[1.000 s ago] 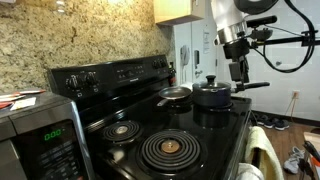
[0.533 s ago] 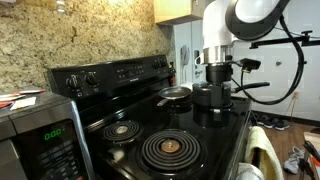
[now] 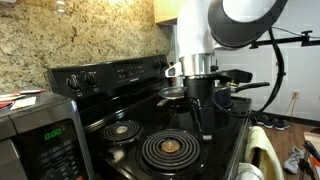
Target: Move the wooden spoon to the stove then move the spoon to the pan
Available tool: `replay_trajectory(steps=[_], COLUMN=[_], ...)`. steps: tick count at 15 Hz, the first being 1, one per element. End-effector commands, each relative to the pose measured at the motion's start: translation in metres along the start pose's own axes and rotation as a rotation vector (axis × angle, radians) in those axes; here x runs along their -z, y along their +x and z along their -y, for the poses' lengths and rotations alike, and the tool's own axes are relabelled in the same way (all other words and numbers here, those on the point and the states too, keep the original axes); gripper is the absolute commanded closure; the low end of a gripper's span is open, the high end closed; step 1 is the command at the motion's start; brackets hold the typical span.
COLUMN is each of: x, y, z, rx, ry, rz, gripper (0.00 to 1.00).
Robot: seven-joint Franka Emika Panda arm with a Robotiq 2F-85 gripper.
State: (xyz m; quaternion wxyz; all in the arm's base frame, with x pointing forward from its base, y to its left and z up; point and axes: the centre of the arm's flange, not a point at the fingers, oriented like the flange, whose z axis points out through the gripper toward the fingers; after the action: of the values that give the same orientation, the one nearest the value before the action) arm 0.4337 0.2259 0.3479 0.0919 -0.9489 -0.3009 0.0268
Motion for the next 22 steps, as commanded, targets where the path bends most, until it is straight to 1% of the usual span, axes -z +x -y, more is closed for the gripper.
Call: replay_trajectory(steps=[1, 3, 6, 7, 9, 13, 16, 19, 21, 22], x=[0.001, 0.002, 0.001, -0.002, -0.01, -0.024, -0.042, -0.057, -0.063, -0.058], y=[0.008, 0.017, 0.018, 0.026, 0.041, 0.077, 0.106, 0.129, 0.138, 0.119], z=[0.008, 0.015, 0.014, 0.017, 0.025, 0.053, 0.082, 0.11, 0.117, 0.116], rx=[0.048, 0.097, 0.111, 0.194, 0.323, 0.521, 0.672, 0.822, 0.919, 0.821], ry=[0.0, 0.004, 0.005, 0.028, 0.008, -0.003, -0.011, -0.006, 0.011, 0.004], rz=[0.003, 0.006, 0.008, 0.007, 0.013, 0.029, 0.04, 0.014, -0.003, 0.018], gripper=[0.0, 0.0, 0.0, 0.0, 0.0, 0.0, 0.0, 0.0, 0.0, 0.0])
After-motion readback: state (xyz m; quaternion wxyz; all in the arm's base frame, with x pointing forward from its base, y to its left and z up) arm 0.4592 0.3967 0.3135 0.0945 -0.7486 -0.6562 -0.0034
